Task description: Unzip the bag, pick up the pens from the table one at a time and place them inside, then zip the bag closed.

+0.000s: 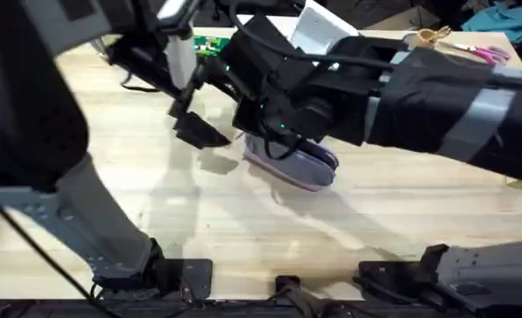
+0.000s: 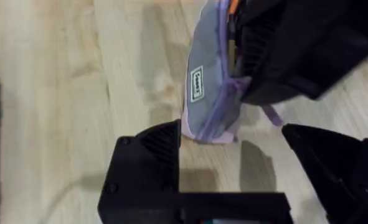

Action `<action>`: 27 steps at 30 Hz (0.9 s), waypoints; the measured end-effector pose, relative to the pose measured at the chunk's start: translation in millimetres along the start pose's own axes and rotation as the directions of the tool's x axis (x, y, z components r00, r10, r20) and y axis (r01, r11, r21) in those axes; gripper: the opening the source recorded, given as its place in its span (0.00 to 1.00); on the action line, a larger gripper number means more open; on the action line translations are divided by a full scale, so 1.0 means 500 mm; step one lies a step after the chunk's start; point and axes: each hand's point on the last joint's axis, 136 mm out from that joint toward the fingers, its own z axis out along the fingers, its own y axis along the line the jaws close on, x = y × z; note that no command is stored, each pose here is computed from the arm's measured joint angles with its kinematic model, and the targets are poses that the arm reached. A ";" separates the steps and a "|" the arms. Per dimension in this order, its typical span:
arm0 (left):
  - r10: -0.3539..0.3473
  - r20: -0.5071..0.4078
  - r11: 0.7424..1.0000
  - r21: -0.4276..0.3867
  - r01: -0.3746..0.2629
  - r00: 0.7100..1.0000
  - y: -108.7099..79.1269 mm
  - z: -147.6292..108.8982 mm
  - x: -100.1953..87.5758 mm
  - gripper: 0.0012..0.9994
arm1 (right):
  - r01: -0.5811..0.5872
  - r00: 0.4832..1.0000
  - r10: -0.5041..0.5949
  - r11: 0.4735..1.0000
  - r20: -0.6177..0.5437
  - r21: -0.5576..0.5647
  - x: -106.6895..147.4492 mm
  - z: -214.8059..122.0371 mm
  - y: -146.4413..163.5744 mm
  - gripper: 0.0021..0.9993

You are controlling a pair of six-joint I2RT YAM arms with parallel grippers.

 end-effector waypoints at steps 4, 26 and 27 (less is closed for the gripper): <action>-0.046 0.070 0.997 0.067 0.041 0.996 0.012 0.059 0.013 0.99 | 0.000 1.000 0.000 1.000 -0.016 -0.008 0.004 -0.002 0.002 0.03; -0.050 0.162 0.997 0.059 0.041 0.986 0.033 0.090 0.001 0.04 | -0.069 0.994 0.083 0.982 -0.076 0.176 -0.051 -0.024 -0.134 0.03; -0.050 0.164 0.997 0.058 0.041 0.985 0.033 0.090 0.000 0.04 | -0.071 0.993 0.088 0.980 -0.080 0.187 -0.057 -0.029 -0.145 0.03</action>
